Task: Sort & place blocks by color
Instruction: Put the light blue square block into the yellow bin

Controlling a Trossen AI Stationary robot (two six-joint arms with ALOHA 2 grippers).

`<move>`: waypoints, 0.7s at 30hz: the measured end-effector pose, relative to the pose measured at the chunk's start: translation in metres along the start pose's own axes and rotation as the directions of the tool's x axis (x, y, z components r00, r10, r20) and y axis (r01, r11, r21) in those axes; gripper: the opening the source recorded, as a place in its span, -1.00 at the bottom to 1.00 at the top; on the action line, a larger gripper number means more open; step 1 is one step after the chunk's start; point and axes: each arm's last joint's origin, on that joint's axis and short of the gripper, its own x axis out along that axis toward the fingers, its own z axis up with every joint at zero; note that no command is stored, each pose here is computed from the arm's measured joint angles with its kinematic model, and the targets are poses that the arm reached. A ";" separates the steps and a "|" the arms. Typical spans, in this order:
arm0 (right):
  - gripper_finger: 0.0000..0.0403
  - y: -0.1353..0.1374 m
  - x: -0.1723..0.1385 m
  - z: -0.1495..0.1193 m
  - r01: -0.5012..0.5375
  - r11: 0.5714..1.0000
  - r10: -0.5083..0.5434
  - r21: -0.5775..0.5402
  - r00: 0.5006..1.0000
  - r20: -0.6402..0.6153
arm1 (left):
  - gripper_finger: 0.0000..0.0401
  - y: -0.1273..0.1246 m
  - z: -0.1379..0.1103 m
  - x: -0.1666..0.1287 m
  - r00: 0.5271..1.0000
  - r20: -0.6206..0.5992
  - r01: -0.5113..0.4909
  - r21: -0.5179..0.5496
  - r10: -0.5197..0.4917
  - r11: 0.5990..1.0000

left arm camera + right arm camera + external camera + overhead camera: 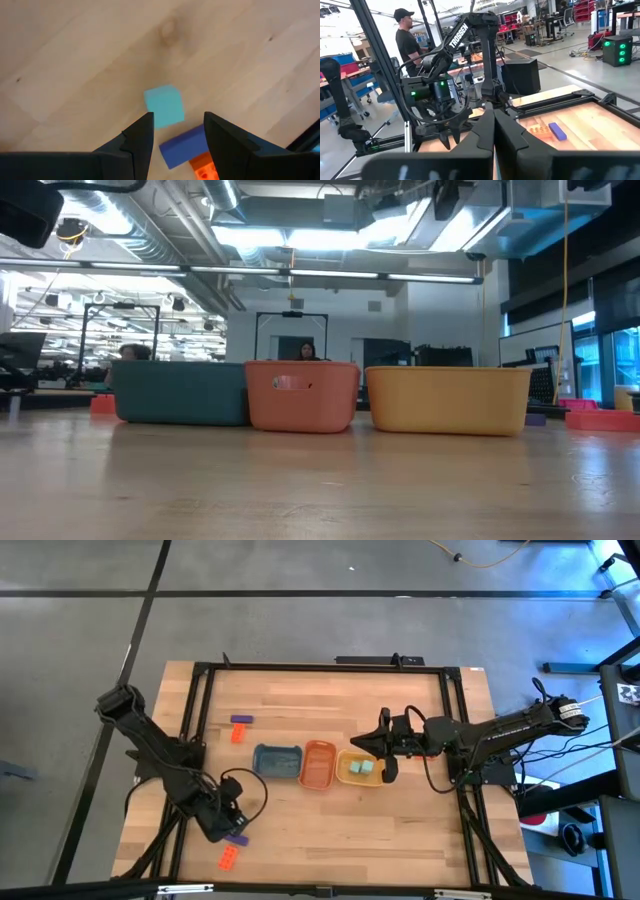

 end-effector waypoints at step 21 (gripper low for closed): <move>-0.98 0.001 0.000 -0.001 -0.023 1.000 0.023 0.003 1.000 -0.014 | -0.18 -0.002 0.003 0.029 0.992 -0.025 -0.128 -0.054 0.127 0.990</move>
